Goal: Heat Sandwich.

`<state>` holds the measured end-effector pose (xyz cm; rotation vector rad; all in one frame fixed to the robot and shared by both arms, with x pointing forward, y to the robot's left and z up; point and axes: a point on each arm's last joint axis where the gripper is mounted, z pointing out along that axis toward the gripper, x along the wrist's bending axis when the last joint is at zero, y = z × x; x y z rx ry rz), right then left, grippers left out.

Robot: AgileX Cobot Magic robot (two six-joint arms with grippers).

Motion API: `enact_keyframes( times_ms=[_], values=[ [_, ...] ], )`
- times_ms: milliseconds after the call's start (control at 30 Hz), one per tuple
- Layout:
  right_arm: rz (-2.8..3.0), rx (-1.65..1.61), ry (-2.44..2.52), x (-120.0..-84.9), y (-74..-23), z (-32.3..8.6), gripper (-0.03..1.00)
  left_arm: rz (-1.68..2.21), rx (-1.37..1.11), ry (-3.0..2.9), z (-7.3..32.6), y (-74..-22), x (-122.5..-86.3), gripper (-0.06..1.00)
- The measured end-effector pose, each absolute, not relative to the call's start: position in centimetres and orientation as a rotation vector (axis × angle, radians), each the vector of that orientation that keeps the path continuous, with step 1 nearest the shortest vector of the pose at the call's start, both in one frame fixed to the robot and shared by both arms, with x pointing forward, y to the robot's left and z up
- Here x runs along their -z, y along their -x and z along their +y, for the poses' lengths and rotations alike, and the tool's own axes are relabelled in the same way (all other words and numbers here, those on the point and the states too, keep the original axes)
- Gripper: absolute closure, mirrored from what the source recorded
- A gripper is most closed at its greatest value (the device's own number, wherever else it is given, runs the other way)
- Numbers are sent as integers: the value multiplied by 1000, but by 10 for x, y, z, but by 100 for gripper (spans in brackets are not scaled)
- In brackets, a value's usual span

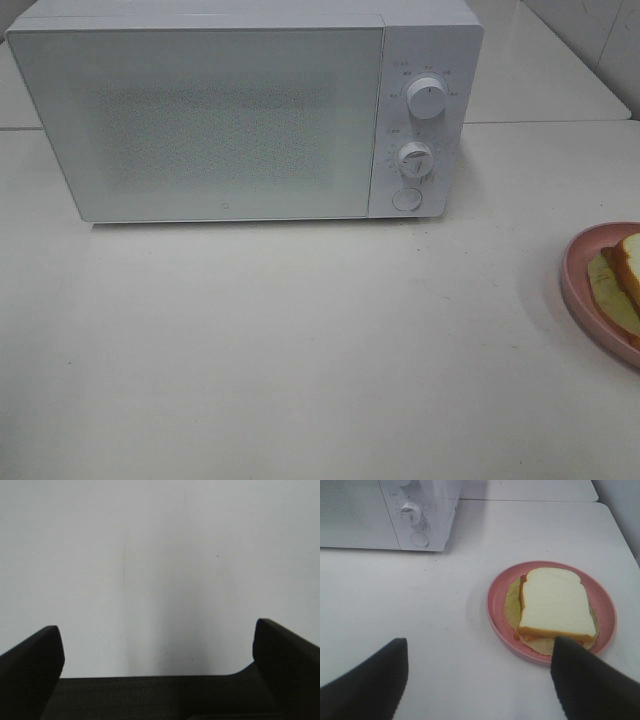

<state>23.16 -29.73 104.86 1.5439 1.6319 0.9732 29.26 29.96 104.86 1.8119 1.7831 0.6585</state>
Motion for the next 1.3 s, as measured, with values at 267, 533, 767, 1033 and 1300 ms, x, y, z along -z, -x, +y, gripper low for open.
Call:
enact_keyframes(
  times_ms=[267, 533, 767, 1033, 1300],
  values=[
    [1632, -973, -1544, -1049, -232, -297, 21, 1671, -773, -1697, 300, -267, -1055, -3],
    [1632, -973, -1544, -1049, -232, -297, 21, 1570, -858, -1595, 300, -243, -1057, -3],
    [1633, -975, -1544, -1049, -232, -297, 21, 1515, -907, -1541, 300, -231, -1057, -3],
    [1633, -975, -1544, -1049, -232, -297, 21, 1514, -906, -1541, 300, -231, -1057, -3],
    [1633, -975, -1544, -1049, -232, -297, 21, 1514, -906, -1541, 300, -231, -1057, -3]
  ],
)
